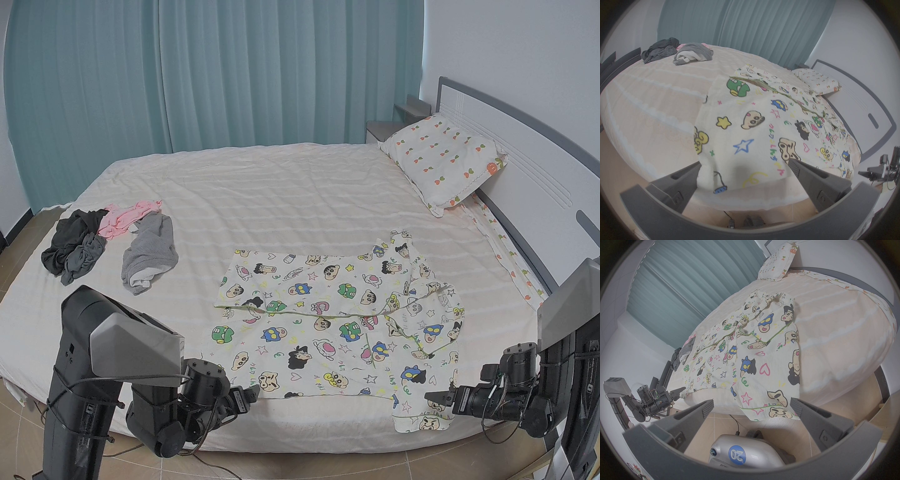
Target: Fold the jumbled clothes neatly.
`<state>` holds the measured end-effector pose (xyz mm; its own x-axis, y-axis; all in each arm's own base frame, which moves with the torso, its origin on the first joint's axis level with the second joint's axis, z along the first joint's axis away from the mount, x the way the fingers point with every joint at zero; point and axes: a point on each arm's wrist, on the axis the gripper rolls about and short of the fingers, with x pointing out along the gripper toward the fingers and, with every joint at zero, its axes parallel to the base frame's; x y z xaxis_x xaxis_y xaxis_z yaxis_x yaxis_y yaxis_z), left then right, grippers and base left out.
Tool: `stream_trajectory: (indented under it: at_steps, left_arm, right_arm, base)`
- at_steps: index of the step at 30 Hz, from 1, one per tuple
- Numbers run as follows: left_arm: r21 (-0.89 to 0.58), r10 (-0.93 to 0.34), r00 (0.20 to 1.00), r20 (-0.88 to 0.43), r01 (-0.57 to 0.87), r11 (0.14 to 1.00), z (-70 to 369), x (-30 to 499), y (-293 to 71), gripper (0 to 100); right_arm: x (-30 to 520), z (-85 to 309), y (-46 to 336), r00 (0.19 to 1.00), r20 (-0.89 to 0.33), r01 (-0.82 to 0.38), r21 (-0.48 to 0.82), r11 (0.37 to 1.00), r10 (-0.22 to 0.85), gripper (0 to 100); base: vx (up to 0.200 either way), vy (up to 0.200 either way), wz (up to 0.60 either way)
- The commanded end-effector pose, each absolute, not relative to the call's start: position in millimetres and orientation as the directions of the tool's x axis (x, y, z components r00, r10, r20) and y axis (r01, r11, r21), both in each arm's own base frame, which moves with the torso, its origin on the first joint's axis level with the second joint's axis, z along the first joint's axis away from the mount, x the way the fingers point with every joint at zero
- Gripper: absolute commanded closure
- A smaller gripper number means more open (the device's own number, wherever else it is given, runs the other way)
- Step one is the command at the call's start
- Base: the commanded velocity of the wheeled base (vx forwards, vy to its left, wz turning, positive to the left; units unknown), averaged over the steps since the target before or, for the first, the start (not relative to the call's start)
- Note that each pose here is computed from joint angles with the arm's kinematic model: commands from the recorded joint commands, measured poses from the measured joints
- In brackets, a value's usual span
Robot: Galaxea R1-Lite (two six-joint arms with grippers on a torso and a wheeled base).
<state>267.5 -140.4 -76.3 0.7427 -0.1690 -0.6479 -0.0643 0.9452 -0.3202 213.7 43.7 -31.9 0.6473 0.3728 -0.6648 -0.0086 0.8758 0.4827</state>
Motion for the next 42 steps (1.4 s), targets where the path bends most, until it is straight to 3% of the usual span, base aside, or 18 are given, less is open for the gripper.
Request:
stream_trajectory:
  at_steps: [1, 8, 9, 28, 42]
  left_arm:
    - [-0.312, -0.165, 0.738, -0.654, -0.065, 0.948, -77.5, 265.8, -140.8, 0]
    - [-0.271, -0.108, 0.747, -0.656, -0.099, 0.957, -77.8, 262.7, -137.8, 0]
    - [-0.264, -0.097, 0.75, -0.654, -0.107, 0.958, -78.1, 262.8, -137.5, 100]
    - [-0.196, 0.011, 0.74, -0.672, -0.193, 0.961, -79.1, 253.5, -119.0, 100]
    - [-0.28, 0.009, 0.77, -0.638, -0.243, 0.929, -62.9, 260.4, -112.0, 100]
  right_arm:
    - [210.4, -31.4, 43.3, 0.643, -0.669, -0.007, 0.482, 0.876, 0.373, 0]
    - [210.1, -31.5, 43.9, 0.641, -0.67, -0.007, 0.482, 0.876, 0.374, 0]
    - [210.1, -31.5, 43.9, 0.641, -0.67, -0.007, 0.482, 0.876, 0.374, 0]
    - [210.0, -35.8, 41.5, 0.633, -0.685, 0.012, 0.476, 0.879, 0.362, 0]
    - [208.8, -53.3, 25.6, 0.599, -0.739, 0.009, 0.392, 0.92, 0.309, 0]
  base:
    - [0.0, 0.0, 0.0]
    - [0.0, 0.0, 0.0]
    - [0.0, 0.0, 0.0]
    - [0.0, 0.0, 0.0]
    - [0.0, 0.0, 0.0]
